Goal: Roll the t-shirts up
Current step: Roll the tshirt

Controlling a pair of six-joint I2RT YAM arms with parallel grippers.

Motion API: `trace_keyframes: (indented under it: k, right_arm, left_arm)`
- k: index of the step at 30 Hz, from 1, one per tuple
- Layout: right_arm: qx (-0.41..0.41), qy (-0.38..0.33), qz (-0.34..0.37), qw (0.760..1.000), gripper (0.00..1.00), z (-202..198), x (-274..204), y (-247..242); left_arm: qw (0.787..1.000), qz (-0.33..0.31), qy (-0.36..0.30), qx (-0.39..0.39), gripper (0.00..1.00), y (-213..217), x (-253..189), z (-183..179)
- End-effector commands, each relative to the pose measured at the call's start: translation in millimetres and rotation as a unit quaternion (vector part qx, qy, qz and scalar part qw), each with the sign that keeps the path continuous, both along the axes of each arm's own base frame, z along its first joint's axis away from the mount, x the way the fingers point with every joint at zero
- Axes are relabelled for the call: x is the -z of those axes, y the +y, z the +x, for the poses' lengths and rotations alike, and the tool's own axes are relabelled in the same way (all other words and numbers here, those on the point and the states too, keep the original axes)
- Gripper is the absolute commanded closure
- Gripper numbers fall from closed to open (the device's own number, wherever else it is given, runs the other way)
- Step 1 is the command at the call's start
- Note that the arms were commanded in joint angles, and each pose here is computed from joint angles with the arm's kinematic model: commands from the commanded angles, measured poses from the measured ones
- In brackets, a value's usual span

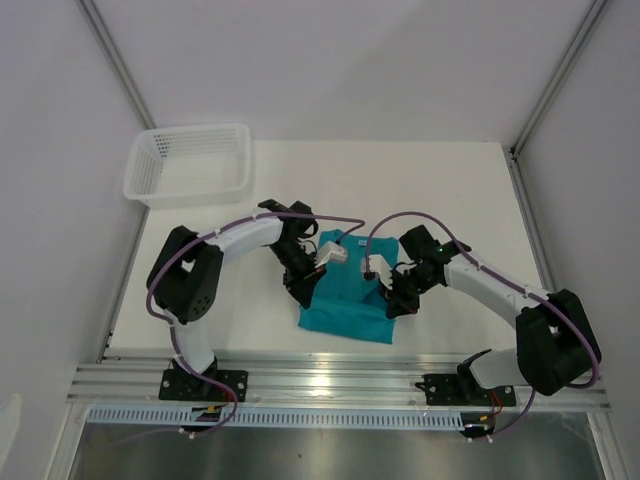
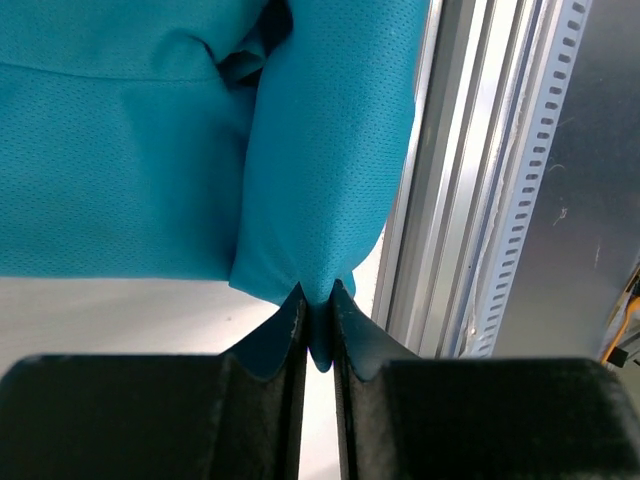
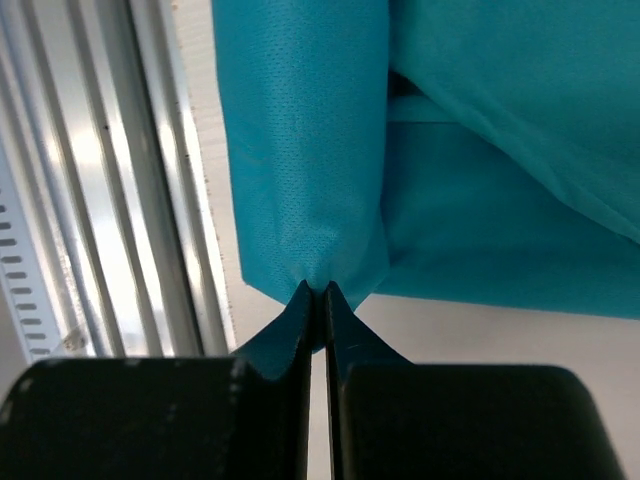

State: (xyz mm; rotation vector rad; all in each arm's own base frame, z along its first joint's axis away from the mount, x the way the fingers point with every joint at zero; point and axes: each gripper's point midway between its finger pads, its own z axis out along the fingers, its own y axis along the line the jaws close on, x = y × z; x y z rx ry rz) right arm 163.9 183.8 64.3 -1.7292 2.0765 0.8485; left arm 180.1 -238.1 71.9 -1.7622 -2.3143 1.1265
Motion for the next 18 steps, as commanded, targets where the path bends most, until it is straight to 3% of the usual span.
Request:
trace_keyframes:
  k: [1,5,8,9,10,14,18]
  right_arm:
    - [0.033,-0.034,-0.008,0.999,1.00,26,1,1]
    - [0.055,-0.047,-0.024,0.997,0.99,38,8,-2]
    - [0.069,-0.053,-0.034,0.996,0.89,46,14,-3]
    - [0.073,-0.057,-0.035,0.995,0.74,49,15,-3]
    - [0.088,-0.057,-0.039,0.994,0.69,53,15,-3]
    - [0.120,-0.078,-0.060,0.988,0.62,66,16,-11]
    - [0.153,-0.097,-0.059,0.982,0.61,81,8,-17]
  left_arm:
    - [1.000,-0.009,-0.016,-0.008,0.84,-6,-4,16]
    - [0.999,0.011,-0.016,-0.027,0.79,-5,6,30]
    - [0.999,0.011,-0.032,-0.038,0.71,-8,8,41]
    - [0.999,0.011,-0.035,-0.040,0.69,-9,9,45]
    - [0.999,0.011,-0.033,-0.041,0.68,-9,10,45]
    - [0.998,0.011,-0.034,-0.050,0.61,-9,11,49]
    - [0.996,0.012,-0.044,-0.074,0.58,-4,6,65]
